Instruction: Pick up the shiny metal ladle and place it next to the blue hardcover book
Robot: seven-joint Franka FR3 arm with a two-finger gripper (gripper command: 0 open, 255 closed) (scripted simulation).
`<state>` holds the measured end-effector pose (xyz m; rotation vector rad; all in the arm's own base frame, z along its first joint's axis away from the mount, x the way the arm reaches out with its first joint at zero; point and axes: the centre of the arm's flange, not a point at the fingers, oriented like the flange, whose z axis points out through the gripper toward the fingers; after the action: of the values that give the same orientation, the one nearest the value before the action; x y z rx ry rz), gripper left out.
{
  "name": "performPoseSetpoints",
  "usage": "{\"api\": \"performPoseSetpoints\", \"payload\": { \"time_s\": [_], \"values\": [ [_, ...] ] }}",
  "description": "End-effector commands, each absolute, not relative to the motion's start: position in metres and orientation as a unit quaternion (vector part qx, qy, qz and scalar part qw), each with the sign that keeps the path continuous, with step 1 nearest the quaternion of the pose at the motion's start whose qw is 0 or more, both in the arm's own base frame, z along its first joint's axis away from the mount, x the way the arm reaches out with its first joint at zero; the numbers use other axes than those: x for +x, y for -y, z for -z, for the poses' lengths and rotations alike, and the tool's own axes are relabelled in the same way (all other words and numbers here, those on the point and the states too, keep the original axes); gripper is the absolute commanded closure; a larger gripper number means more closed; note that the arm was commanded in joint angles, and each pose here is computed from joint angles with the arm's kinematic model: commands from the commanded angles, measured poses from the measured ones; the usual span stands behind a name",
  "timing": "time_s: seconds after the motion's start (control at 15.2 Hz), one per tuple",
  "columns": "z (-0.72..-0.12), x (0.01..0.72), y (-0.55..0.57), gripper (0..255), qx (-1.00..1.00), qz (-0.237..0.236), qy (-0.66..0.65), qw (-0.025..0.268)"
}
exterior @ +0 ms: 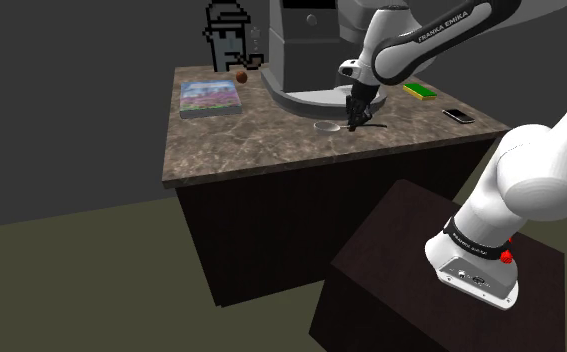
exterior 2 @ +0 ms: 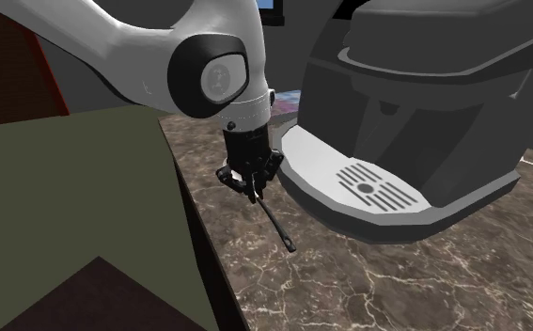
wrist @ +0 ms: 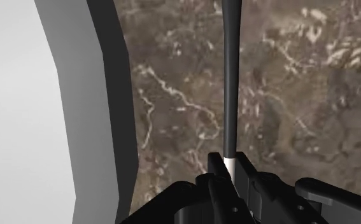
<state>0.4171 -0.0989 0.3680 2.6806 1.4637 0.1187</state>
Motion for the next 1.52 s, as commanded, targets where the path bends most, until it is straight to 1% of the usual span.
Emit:
{"api": "performPoseSetpoints", "payload": {
  "time_s": [0.0,1.39,1.45],
  "values": [
    [-0.365,0.419,0.099,255,0.877,-0.037,-0.478,0.041],
    [-0.474,0.419,0.099,255,0.877,-0.037,-0.478,0.041],
    [-0.475,0.428,0.090,255,0.877,-0.037,-0.478,0.041]
  ]
}}
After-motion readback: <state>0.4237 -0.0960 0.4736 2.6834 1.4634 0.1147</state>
